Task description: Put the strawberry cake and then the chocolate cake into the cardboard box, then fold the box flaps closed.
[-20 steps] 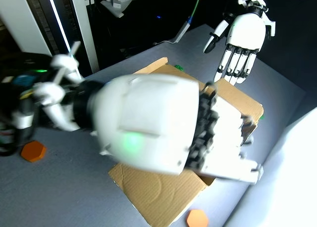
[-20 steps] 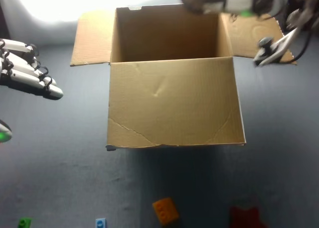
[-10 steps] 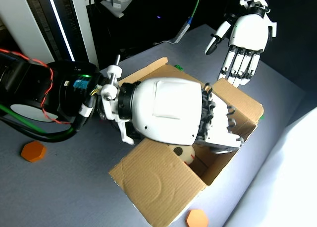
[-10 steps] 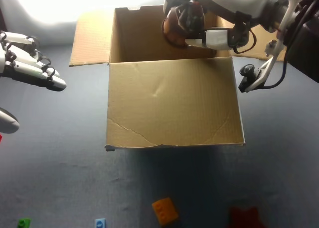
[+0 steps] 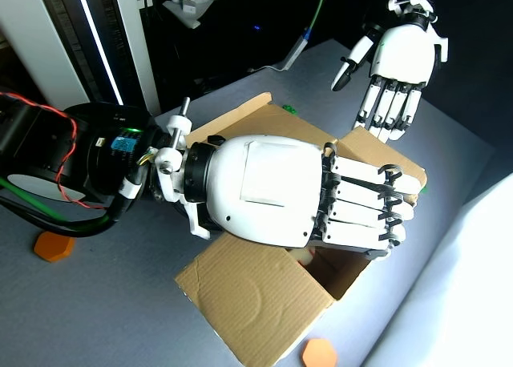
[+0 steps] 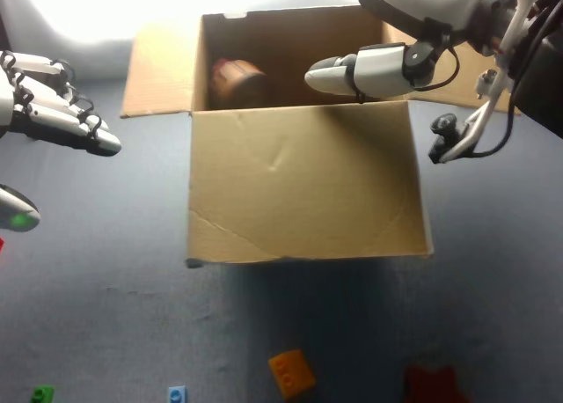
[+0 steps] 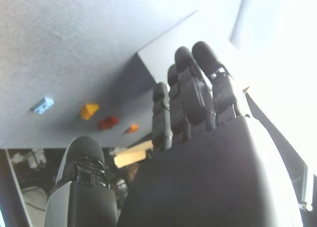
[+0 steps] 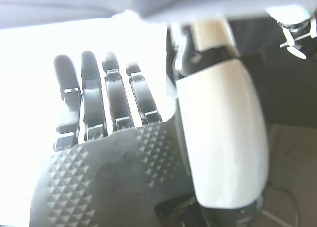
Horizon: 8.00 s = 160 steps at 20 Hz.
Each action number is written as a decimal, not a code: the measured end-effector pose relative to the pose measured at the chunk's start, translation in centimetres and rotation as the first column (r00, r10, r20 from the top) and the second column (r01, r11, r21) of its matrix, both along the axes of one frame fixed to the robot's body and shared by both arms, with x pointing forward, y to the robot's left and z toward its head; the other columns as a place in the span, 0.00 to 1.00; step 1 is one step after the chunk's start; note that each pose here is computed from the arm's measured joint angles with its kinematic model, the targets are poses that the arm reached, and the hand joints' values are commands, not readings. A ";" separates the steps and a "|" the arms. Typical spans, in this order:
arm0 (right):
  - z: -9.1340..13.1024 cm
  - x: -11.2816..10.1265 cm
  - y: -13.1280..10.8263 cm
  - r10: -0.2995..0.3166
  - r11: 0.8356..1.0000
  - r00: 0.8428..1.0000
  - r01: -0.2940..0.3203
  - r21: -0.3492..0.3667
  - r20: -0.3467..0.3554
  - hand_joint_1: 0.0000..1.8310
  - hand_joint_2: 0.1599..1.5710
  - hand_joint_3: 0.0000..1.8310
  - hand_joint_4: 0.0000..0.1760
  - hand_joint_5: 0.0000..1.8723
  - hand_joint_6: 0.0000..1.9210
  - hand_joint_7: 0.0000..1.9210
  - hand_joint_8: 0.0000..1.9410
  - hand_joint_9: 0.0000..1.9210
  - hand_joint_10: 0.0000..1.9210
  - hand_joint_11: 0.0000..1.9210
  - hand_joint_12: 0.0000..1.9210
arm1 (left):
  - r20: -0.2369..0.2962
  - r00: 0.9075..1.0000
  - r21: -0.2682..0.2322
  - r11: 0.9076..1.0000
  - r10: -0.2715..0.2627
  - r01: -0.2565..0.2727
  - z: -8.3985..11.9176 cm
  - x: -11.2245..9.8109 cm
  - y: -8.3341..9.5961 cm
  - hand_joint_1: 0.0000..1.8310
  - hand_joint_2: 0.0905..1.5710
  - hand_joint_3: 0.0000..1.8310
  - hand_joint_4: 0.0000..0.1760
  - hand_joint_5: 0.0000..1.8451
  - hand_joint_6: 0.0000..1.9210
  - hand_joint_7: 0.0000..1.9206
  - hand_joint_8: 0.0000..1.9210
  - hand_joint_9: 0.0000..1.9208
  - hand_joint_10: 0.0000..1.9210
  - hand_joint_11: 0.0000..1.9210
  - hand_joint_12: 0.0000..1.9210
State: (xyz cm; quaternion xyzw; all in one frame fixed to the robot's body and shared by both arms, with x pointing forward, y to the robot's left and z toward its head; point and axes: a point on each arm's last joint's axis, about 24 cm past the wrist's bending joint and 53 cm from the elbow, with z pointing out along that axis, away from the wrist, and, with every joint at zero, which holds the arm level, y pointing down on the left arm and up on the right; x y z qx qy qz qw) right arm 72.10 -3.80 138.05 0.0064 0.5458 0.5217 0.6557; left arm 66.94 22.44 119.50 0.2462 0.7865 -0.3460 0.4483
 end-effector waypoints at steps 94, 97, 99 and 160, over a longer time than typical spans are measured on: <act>-7.5 -2.6 -6.6 -0.110 0.978 0.983 0.081 -0.191 -0.144 0.00 0.78 0.00 0.00 0.09 0.00 0.11 0.00 0.09 0.00 0.00 0.33 | 0.087 0.983 0.101 0.983 -0.161 0.153 3.1 0.5 -4.1 0.00 0.80 0.00 0.00 0.10 0.00 0.14 0.00 0.13 0.00 0.00 0.40; -6.9 -2.6 -10.2 -0.151 0.982 0.972 0.127 -0.141 -0.180 0.00 0.78 0.00 0.00 0.10 0.00 0.11 0.00 0.09 0.00 0.00 0.33 | 0.074 0.976 0.101 0.975 -0.207 0.199 2.5 -1.3 -5.8 0.00 0.80 0.00 0.00 0.10 0.00 0.13 0.00 0.12 0.00 0.00 0.40; -6.6 -3.1 -12.8 -0.183 0.981 0.961 0.164 -0.106 -0.208 0.00 0.78 0.00 0.00 0.09 0.00 0.11 0.00 0.09 0.00 0.00 0.34 | 0.037 0.971 0.122 0.966 -0.235 0.229 0.9 -2.5 -6.4 0.00 0.80 0.00 0.00 0.11 0.00 0.14 0.00 0.13 0.00 0.00 0.40; -8.1 -6.9 -20.8 -0.289 0.955 0.897 0.249 -0.158 -0.335 0.00 0.78 0.00 0.00 0.09 0.00 0.11 0.00 0.10 0.00 0.00 0.39 | 0.117 0.970 -0.052 0.974 -0.215 0.222 6.5 5.1 -13.9 0.00 0.80 0.00 0.00 0.09 0.00 0.14 0.00 0.13 0.00 0.00 0.43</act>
